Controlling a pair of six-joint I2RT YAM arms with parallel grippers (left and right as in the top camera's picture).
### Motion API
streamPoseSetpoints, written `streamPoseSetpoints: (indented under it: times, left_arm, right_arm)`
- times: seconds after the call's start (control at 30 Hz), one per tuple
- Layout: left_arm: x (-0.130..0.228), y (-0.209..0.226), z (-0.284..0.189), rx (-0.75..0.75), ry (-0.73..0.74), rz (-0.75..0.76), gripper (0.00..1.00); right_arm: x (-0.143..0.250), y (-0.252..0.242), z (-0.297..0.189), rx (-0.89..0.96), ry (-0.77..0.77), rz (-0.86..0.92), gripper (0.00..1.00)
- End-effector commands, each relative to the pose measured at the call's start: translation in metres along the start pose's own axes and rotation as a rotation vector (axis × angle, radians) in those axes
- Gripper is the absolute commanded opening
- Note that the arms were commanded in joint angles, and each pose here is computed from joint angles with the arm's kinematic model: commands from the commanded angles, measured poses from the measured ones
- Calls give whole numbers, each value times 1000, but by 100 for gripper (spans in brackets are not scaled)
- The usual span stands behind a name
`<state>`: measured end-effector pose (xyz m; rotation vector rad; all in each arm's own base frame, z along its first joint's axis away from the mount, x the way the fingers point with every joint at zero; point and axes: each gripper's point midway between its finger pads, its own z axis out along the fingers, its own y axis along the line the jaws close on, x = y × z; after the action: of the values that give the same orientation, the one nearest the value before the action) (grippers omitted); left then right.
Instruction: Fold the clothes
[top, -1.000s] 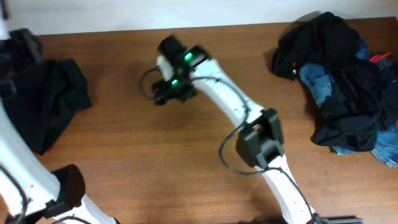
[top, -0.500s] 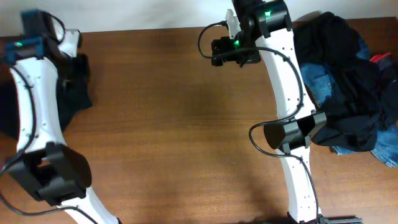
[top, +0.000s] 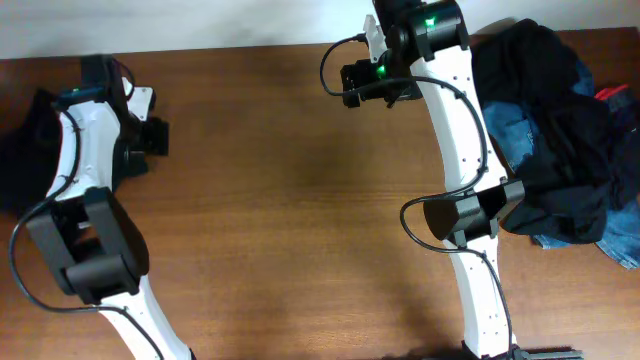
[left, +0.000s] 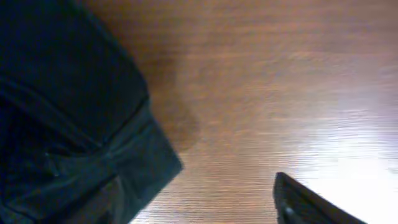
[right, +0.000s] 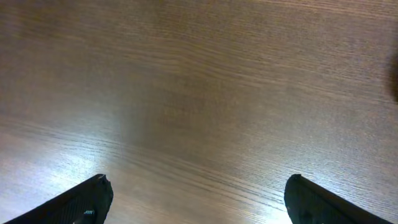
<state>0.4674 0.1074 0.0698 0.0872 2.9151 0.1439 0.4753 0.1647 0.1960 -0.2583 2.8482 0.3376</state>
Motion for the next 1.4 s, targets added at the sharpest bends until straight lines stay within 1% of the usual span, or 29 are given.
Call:
streamPoseSetpoints:
  times: [0.0, 0.33, 0.43, 0.5, 0.53, 0.57, 0.67, 0.87, 0.93, 1.23, 1.37]
  left_arm:
    - [18, 29, 13, -137, 92, 33, 79]
    - [30, 39, 17, -132, 127, 47, 80]
    - [23, 38, 22, -123, 99, 44, 86]
    - [16, 34, 27, -100, 67, 41, 87]
    - [13, 31, 31, -84, 58, 40, 92]
    - [11, 30, 34, -71, 47, 39, 93]
    - [11, 24, 50, -43, 51, 39, 92]
    - [16, 21, 84, -33, 82, 41, 93]
    - [10, 23, 87, -42, 57, 24, 92]
    - [-48, 34, 83, -96, -181, -163, 93]
    - [-72, 36, 77, -99, -281, -196, 93]
  right_arm:
    - [-4, -7, -20, 20, -44, -4, 94]
    - [-5, -18, -22, 26, -49, 17, 94]
    - [-5, -19, -22, 26, -49, 19, 95]
    - [-5, -19, -22, 26, -49, 19, 95]
    - [-5, -19, -22, 26, -49, 19, 95]
    - [-5, -19, -22, 27, -49, 19, 95]
    - [-5, -19, -22, 26, -49, 19, 95]
    - [-5, -19, -22, 26, -49, 19, 95]
    - [-5, -19, -22, 26, -49, 19, 95]
    - [-5, -16, -22, 13, -47, 21, 95]
    - [-5, -14, -22, 6, -47, 21, 96]
